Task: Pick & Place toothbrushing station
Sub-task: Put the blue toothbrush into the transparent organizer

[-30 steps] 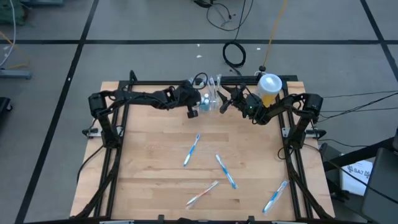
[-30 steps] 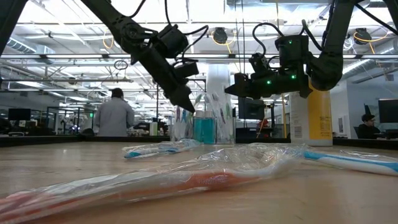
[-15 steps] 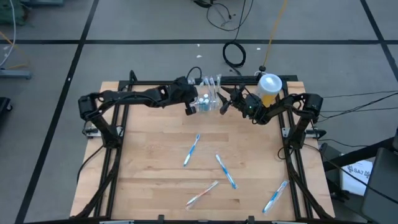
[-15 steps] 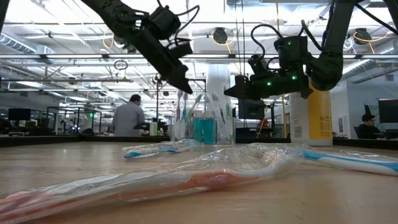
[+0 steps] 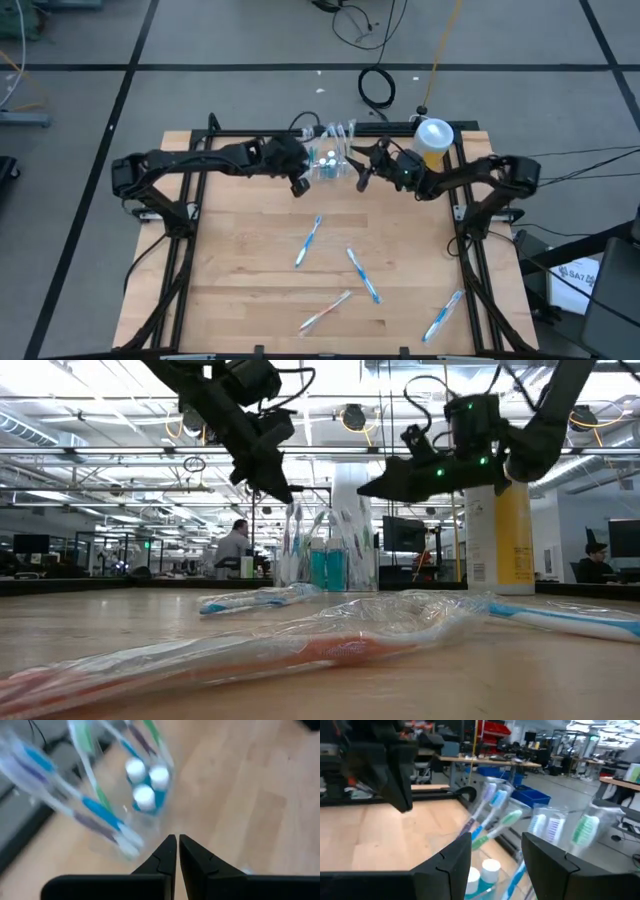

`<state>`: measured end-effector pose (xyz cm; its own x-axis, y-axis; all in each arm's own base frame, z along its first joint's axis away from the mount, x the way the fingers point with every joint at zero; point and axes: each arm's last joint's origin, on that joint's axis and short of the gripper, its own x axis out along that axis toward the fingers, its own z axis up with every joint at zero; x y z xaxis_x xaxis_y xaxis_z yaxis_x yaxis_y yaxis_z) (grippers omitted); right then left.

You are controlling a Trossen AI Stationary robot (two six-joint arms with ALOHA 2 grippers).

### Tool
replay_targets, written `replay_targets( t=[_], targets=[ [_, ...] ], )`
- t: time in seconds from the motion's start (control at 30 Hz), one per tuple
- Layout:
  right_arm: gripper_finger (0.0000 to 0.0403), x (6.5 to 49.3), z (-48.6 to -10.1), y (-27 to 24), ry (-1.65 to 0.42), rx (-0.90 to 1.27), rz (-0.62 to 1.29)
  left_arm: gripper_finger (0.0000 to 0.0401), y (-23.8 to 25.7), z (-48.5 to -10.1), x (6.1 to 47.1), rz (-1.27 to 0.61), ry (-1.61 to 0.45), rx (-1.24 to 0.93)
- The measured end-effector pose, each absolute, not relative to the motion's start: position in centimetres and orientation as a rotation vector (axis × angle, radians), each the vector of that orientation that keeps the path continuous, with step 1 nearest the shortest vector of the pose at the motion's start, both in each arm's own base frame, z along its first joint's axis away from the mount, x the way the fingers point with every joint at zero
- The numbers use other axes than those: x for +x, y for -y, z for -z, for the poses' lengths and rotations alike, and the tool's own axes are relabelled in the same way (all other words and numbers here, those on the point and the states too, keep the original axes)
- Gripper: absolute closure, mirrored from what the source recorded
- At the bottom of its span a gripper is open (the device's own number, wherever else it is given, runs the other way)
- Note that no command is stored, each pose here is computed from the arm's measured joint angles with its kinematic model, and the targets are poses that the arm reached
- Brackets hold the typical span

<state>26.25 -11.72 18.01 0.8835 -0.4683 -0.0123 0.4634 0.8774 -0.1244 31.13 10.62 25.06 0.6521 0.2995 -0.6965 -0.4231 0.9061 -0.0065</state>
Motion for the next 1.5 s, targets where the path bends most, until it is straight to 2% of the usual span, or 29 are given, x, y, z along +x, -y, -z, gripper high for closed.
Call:
replay_targets(
  t=[0.23, 0.43, 0.67, 0.83, 1.0, 1.1, 1.5],
  targets=[
    [0.0236, 25.4, -21.0, 9.7, -0.021, -0.158, 0.431, 0.0389, -7.9, -24.0, 30.9, -0.444, -0.871, -0.374],
    [0.0236, 24.9, -22.3, 8.1, -0.015, -0.117, 0.383, 0.0393, -4.3, -24.0, 31.6, -0.365, -0.879, -0.379],
    [0.0236, 25.2, -22.3, 6.5, -0.039, -0.118, 0.319, 0.0331, 0.0, -24.0, 31.9, -0.284, -0.886, -0.358],
    [0.0236, 25.4, -22.2, 5.6, -0.048, -0.115, 0.283, 0.0284, 2.2, -23.6, 31.6, -0.356, -0.864, -0.351],
    [0.0236, 25.5, -22.0, 5.1, -0.066, -0.114, 0.262, 0.026, 3.6, -22.8, 31.1, -0.448, -0.836, -0.375],
    [0.0236, 25.5, -21.9, 5.1, -0.073, -0.113, 0.26, 0.026, 3.9, -22.1, 30.8, -0.501, -0.809, -0.393],
    [0.0236, 25.5, -21.9, 5.1, -0.08, -0.113, 0.261, 0.0282, 3.0, -18.8, 30.4, -0.481, -0.69, -0.557]
  ],
)
